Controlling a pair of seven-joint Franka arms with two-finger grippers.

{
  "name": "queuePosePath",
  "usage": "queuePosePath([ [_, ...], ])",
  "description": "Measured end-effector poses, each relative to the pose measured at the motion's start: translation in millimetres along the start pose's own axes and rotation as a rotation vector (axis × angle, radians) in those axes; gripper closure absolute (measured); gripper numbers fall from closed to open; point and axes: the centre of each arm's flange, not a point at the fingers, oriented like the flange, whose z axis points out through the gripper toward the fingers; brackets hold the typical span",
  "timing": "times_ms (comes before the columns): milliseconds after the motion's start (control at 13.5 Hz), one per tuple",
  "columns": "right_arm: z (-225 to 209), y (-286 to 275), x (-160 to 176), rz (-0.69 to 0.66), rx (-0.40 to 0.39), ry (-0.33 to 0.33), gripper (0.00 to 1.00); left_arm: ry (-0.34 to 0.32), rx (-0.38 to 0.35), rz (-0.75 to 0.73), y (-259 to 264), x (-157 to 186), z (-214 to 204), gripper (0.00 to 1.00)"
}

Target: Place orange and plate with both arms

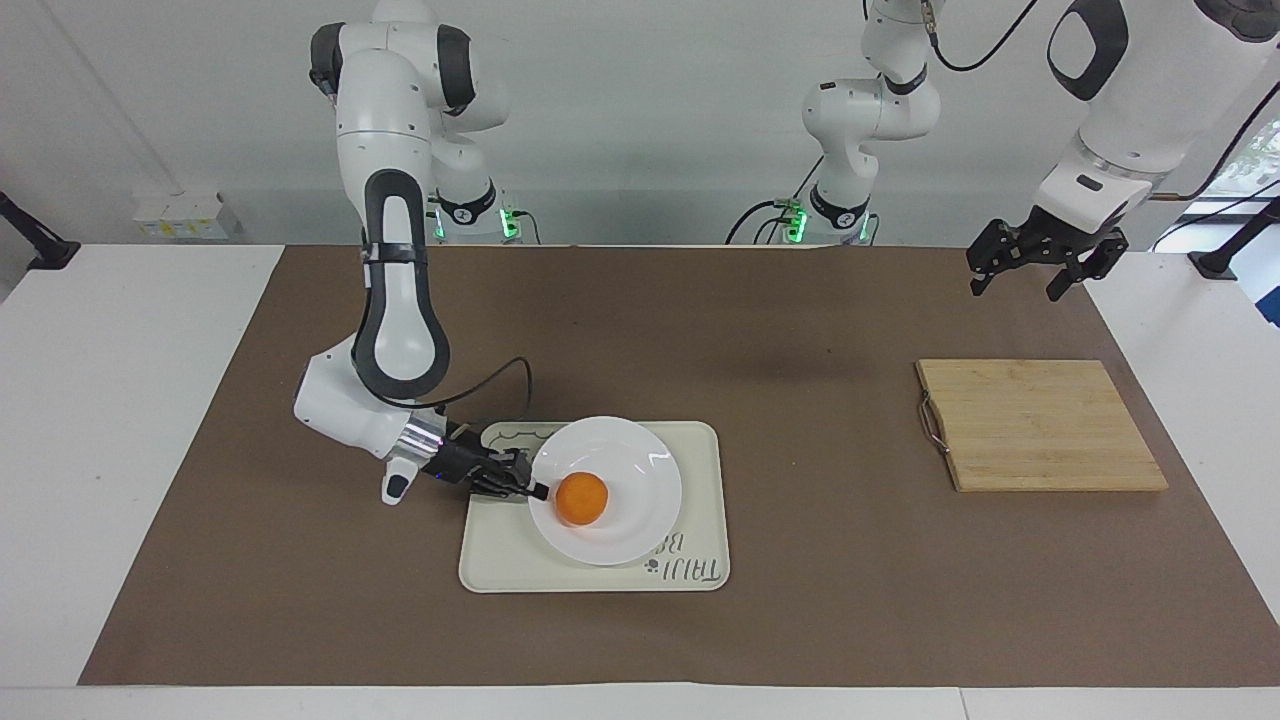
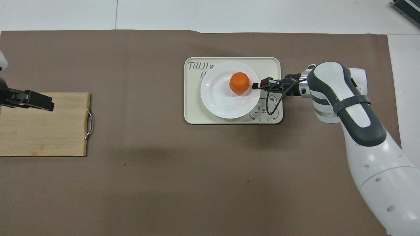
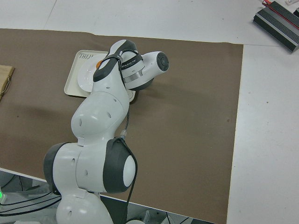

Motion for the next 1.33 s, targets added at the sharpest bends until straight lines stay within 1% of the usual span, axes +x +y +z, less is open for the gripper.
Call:
queuePosePath([
  [148, 2, 4, -2, -0.026, -0.048, -0.017, 0.78, 0.0, 0.0, 0.0, 0, 0, 0, 0.0],
  [222, 1, 7, -2, -0.043, -0.077, -0.024, 0.65, 0.0, 0.0, 0.0, 0, 0, 0, 0.0],
  [296, -2, 9, -1, -0.054, -0.096, -0.028, 0.57, 0.0, 0.0, 0.0, 0, 0, 0, 0.0],
  [370, -6, 7, 1, -0.063, -0.104, -0.026, 0.43, 0.0, 0.0, 0.0, 0, 0, 0, 0.0],
  [444, -11, 5, 3, -0.077, -0.116, -0.025, 0.31, 0.0, 0.0, 0.0, 0, 0, 0, 0.0],
  [518, -18, 3, 5, -0.098, -0.14, -0.025, 0.21, 0.0, 0.0, 0.0, 0, 0, 0, 0.0],
  [592, -29, -1, 8, -0.116, -0.169, -0.022, 0.09, 0.0, 0.0, 0.0, 0, 0, 0, 0.0],
  [665, -40, -5, 11, -0.135, -0.199, -0.019, 0.0, 0.0, 0.0, 0.0, 0, 0, 0, 0.0],
  [813, -66, -17, 15, -0.179, -0.276, -0.019, 0.0, 0.0, 0.0, 0.0, 0, 0, 0, 0.0],
  [1035, -117, -48, 22, -0.222, -0.458, -0.007, 0.0, 0.0, 0.0, 0.0, 0, 0, 0, 0.0],
  [1183, -148, -78, 19, -0.203, -0.585, 0.018, 0.0, 0.0, 0.0, 0.0, 0, 0, 0, 0.0],
  [1331, -172, -102, 9, -0.142, -0.673, 0.01, 0.0, 0.0, 0.0, 0.0, 0, 0, 0, 0.0],
])
